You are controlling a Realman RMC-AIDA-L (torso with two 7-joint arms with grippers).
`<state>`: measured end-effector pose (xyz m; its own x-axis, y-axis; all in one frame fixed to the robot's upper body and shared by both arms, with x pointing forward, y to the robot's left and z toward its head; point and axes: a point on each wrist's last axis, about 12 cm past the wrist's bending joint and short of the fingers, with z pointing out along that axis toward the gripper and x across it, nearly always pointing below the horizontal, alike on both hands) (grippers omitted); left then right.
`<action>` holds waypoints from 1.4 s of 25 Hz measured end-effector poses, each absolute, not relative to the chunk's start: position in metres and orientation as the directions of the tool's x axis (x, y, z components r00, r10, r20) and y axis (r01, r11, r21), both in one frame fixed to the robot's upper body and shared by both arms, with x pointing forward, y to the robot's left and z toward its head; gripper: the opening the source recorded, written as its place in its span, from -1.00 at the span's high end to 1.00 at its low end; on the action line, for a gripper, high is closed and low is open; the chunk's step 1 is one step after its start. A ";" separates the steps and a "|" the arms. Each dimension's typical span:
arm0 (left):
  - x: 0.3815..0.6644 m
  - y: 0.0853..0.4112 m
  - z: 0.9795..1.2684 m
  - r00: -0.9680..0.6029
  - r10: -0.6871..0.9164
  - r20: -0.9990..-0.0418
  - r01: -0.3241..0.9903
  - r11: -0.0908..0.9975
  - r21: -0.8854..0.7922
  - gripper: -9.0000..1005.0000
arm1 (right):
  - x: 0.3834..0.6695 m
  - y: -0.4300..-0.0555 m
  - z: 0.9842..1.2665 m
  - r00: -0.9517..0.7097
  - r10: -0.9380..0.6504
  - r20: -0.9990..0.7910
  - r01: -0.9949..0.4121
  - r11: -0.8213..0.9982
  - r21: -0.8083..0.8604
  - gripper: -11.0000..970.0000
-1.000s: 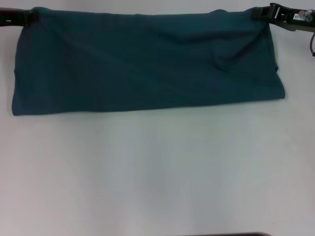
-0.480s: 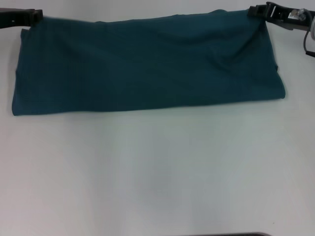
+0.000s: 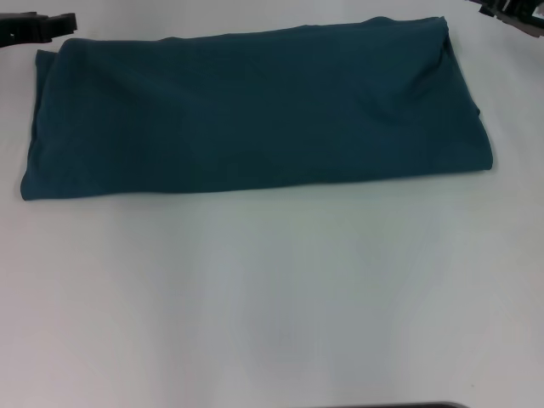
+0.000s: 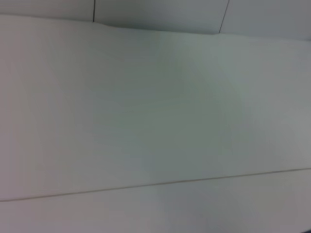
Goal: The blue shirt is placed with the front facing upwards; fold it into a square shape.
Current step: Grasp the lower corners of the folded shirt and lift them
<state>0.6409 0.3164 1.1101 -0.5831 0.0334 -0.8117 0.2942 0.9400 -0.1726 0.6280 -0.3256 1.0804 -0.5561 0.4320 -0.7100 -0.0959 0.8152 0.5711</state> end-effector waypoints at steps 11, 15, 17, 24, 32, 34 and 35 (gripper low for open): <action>0.607 0.308 1.122 -0.579 0.038 -0.814 0.423 0.868 -0.261 -0.61 | 0.576 -0.354 1.077 -0.549 0.419 -0.724 -0.235 0.754 0.614 -0.44; 0.591 0.310 1.124 -0.578 0.001 -0.816 0.459 0.827 -0.324 -0.75 | 0.554 -0.367 1.081 -0.598 0.368 -0.712 -0.300 0.721 0.625 -0.44; 0.582 0.312 1.122 -0.580 -0.032 -0.814 0.466 0.806 -0.364 -0.74 | 0.548 -0.373 1.082 -0.626 0.342 -0.701 -0.314 0.712 0.628 -0.44; 0.557 0.319 1.112 -0.583 -0.128 -0.803 0.479 0.744 -0.466 -0.73 | 0.535 -0.390 1.089 -0.716 0.262 -0.647 -0.309 0.712 0.630 -0.43; 0.541 0.320 1.102 -0.602 -0.140 -0.787 0.485 0.718 -0.499 -0.76 | 0.536 -0.390 1.090 -0.818 0.256 -0.515 -0.208 0.704 0.679 -0.42; 0.540 0.320 1.102 -0.602 -0.134 -0.787 0.493 0.713 -0.498 -0.76 | 0.536 -0.390 1.089 -0.825 0.255 -0.505 -0.199 0.706 0.680 -0.42; 0.539 0.320 1.102 -0.602 -0.133 -0.788 0.496 0.711 -0.498 -0.76 | 0.535 -0.391 1.088 -0.828 0.255 -0.500 -0.192 0.708 0.680 -0.42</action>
<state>0.5392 0.3198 1.1016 -0.6018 -0.1325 -0.7876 0.4956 0.7113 -0.4984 0.5354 -0.3908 1.0884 -0.8278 0.2551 -0.4996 -0.1923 0.7076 0.6799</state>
